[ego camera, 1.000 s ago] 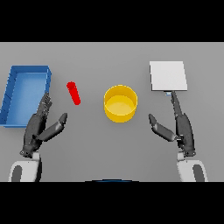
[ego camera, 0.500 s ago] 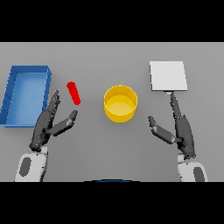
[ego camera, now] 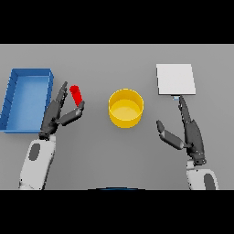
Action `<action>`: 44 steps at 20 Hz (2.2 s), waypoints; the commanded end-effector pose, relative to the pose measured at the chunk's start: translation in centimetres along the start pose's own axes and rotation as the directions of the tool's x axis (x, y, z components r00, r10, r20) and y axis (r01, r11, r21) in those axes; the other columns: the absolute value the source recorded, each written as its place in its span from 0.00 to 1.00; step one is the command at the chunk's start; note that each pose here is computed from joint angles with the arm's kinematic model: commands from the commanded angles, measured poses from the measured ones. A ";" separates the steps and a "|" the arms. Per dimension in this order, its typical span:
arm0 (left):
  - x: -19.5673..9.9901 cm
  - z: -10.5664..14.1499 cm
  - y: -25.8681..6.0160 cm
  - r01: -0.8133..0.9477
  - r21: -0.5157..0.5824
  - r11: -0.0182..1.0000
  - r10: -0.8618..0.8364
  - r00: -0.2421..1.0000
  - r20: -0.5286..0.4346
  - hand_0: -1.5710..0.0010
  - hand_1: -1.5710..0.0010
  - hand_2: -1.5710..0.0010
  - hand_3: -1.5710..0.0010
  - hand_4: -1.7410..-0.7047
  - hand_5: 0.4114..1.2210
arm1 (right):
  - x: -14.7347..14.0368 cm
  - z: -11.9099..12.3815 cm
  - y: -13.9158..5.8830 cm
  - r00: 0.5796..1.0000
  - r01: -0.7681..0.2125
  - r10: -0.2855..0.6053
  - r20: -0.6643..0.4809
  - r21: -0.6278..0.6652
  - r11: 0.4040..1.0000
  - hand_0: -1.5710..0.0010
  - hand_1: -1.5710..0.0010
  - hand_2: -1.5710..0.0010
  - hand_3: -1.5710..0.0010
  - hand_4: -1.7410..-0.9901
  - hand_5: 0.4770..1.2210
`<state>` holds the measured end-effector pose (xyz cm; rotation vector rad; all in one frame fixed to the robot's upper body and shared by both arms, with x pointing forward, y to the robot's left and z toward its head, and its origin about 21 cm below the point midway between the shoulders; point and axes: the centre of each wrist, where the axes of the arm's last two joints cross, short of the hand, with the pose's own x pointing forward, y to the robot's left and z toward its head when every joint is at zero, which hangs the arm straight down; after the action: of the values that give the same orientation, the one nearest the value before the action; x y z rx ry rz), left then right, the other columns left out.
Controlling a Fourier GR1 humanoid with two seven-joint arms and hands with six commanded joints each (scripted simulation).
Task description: Pick up the red beaker and tilt it to pour out 1 green nut into yellow bowl. Pick up the yellow bowl and place it on the metallic measuring scale.
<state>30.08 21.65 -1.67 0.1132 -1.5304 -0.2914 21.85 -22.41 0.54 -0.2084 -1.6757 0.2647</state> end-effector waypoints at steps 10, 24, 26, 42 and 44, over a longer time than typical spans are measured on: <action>0.3 -3.7 -1.4 0.022 -0.025 0.999 -0.022 1.000 -0.016 1.00 1.00 1.00 1.00 0.44 0.34 | 0.5 0.0 -0.1 1.000 0.019 -0.019 0.018 -0.002 1.000 1.00 1.00 1.00 1.00 0.63 0.22; 0.2 -6.2 -2.7 -0.065 0.028 0.997 0.066 0.998 -0.008 0.46 0.44 0.43 0.47 0.19 0.72 | -0.1 0.3 -0.6 1.000 0.002 -0.001 0.013 -0.018 1.000 1.00 1.00 1.00 1.00 0.65 0.23; 0.2 -6.3 -2.7 -0.039 0.005 0.999 0.039 0.999 0.011 0.30 0.28 0.27 0.38 0.13 0.82 | 0.3 0.0 -0.7 1.000 0.003 -0.002 0.011 -0.028 1.000 1.00 1.00 1.00 1.00 0.65 0.22; 6.1 -6.4 -2.3 0.066 0.020 0.998 -0.068 0.985 0.160 0.01 0.01 0.01 0.01 0.02 0.87 | 0.0 0.4 -0.9 1.000 -0.017 0.017 0.015 -0.017 1.000 1.00 1.00 1.00 1.00 0.64 0.25; 7.3 -6.9 -2.3 0.204 -0.028 0.979 -0.198 0.970 0.139 0.01 0.01 0.00 0.01 0.01 0.88 | 0.2 0.6 -0.8 0.999 -0.028 0.029 0.024 -0.013 1.000 1.00 1.00 1.00 1.00 0.65 0.25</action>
<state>36.73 16.82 4.48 0.2182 -1.6506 -0.4995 21.29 -23.12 0.89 -0.2384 -1.7010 0.2796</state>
